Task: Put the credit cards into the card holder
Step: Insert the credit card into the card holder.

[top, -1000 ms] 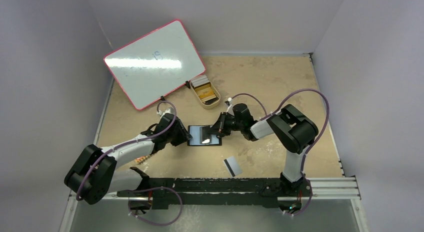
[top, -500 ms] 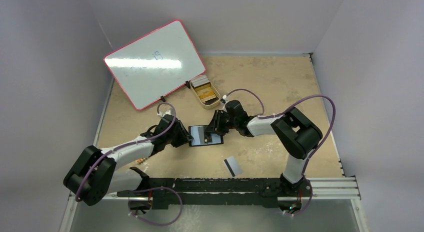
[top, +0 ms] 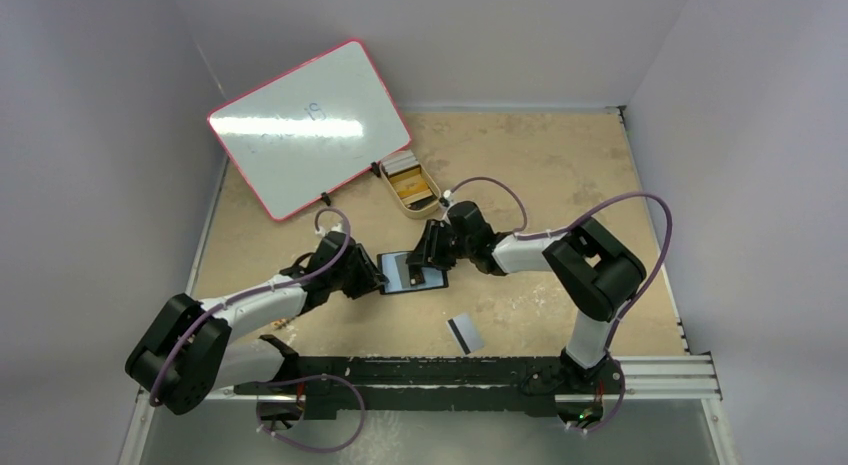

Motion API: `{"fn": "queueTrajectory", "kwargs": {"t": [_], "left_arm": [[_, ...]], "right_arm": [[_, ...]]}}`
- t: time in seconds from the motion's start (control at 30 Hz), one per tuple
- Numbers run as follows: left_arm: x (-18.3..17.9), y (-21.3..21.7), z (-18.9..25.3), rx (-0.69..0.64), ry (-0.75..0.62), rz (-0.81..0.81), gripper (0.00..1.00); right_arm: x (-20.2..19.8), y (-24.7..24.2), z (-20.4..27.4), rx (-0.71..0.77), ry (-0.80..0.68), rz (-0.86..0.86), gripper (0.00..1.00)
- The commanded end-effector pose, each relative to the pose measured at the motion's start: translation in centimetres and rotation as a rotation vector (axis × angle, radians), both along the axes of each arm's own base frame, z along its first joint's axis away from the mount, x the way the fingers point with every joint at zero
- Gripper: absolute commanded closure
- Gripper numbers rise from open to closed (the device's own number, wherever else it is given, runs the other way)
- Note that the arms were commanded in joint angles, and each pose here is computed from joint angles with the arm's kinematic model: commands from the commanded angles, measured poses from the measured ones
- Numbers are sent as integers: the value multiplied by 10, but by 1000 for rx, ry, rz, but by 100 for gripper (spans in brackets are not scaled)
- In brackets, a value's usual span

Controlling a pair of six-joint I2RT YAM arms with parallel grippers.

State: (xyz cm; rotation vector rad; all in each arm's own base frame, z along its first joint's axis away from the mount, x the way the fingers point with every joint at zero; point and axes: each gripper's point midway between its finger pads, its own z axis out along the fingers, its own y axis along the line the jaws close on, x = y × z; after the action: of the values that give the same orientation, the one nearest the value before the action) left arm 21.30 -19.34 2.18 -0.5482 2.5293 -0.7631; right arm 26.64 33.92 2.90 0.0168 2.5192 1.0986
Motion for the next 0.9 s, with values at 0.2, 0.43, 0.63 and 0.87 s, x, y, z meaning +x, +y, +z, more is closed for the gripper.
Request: {"fn": "queueTrajectory", "kwargs": {"t": [0.2, 0.43, 0.63, 0.87], "left_arm": [[-15, 3, -12, 10, 58, -5, 66], [-12, -2, -8, -23, 48, 2, 66], [-13, 4, -9, 12, 60, 13, 67], [-6, -4, -3, -30, 48, 28, 67]], "right_arm": [[-15, 16, 8, 125, 70, -38, 58], [-15, 13, -2, 36, 52, -11, 56], [-14, -9, -8, -121, 2, 0, 56], [-9, 3, -5, -74, -30, 41, 59]]}}
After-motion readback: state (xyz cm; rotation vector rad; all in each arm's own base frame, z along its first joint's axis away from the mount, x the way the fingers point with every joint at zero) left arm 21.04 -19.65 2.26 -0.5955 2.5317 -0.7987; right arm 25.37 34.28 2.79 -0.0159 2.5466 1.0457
